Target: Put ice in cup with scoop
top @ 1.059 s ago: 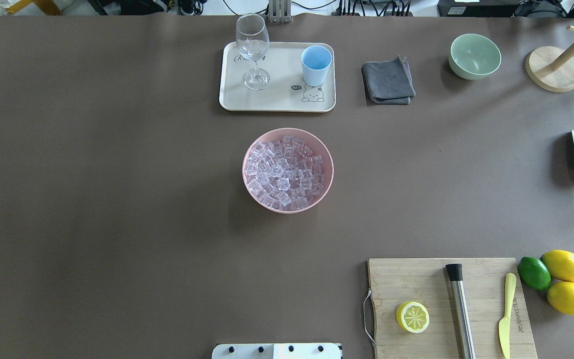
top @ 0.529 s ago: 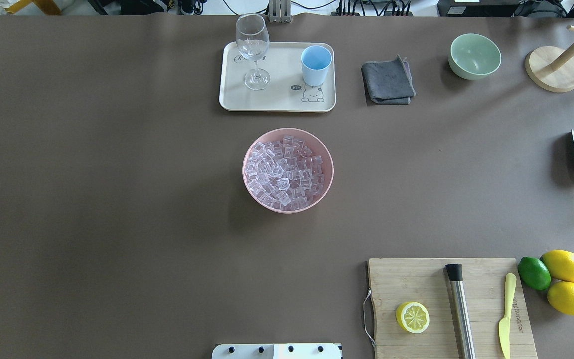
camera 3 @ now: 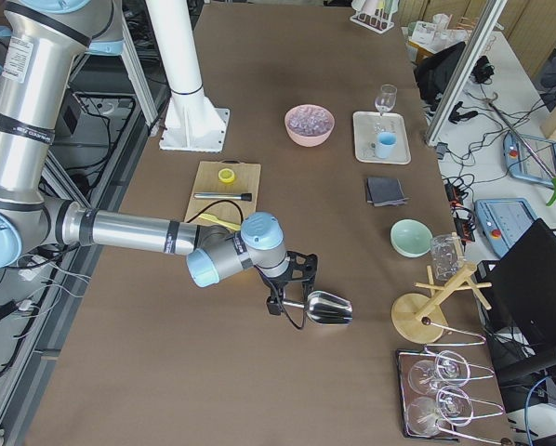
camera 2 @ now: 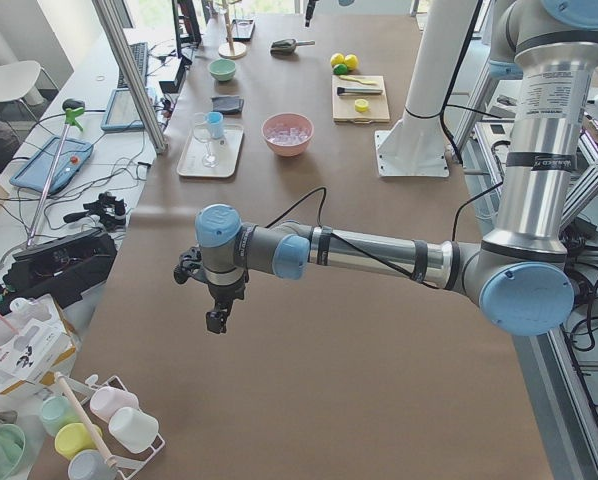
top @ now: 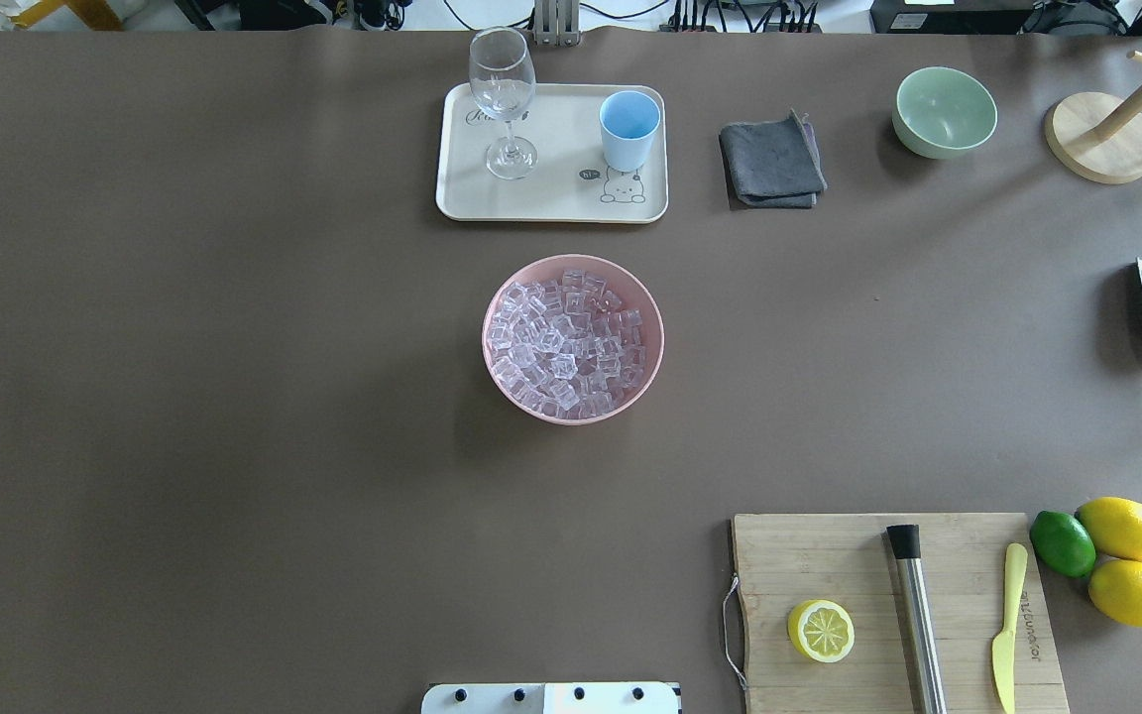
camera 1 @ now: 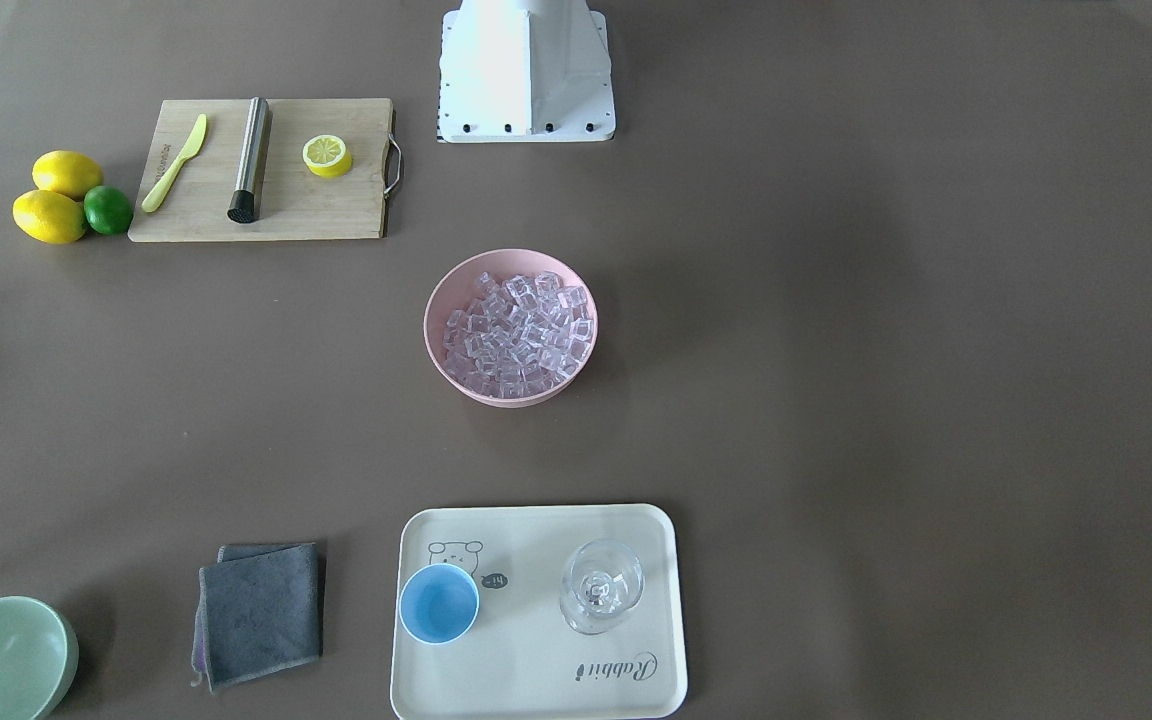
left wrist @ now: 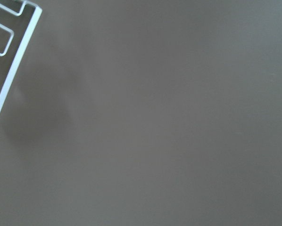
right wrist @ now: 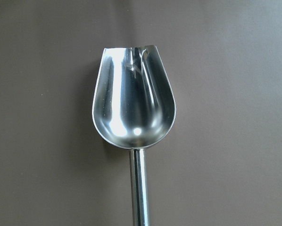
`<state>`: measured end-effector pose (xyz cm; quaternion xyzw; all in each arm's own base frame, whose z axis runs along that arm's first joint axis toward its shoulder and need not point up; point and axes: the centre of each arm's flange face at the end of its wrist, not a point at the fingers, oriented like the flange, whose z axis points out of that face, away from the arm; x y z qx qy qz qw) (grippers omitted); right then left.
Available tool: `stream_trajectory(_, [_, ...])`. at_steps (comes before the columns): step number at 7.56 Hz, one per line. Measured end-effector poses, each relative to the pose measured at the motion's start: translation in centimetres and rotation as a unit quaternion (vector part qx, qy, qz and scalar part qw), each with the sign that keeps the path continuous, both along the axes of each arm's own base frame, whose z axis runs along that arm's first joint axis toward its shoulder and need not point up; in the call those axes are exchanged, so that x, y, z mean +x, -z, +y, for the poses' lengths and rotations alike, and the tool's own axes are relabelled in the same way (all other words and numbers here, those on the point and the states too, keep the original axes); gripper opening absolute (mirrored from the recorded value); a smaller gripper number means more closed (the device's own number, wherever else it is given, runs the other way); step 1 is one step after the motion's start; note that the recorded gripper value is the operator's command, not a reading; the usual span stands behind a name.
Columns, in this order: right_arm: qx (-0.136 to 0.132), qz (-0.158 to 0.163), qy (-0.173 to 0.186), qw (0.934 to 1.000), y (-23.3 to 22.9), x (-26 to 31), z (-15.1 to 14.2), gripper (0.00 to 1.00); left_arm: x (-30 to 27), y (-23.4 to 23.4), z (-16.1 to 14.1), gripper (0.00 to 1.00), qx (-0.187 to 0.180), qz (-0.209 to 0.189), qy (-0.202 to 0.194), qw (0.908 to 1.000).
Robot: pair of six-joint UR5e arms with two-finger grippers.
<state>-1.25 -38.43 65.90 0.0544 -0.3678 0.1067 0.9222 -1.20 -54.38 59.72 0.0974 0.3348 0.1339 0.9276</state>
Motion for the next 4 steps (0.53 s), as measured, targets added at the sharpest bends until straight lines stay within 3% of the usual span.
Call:
stream_trajectory(2, [0.004,0.0,-0.02,0.9998,-2.6,-2.1,0.5,0.99,7.5,4.0,-0.4,0.99,0.068,0.012,-0.067,0.9953])
stream_trajectory(4, [0.007,0.008,-0.021,0.9997,-3.2,-4.0,0.6,0.98,14.6,8.0,-0.7,0.99,0.119,0.026,-0.126,0.9845])
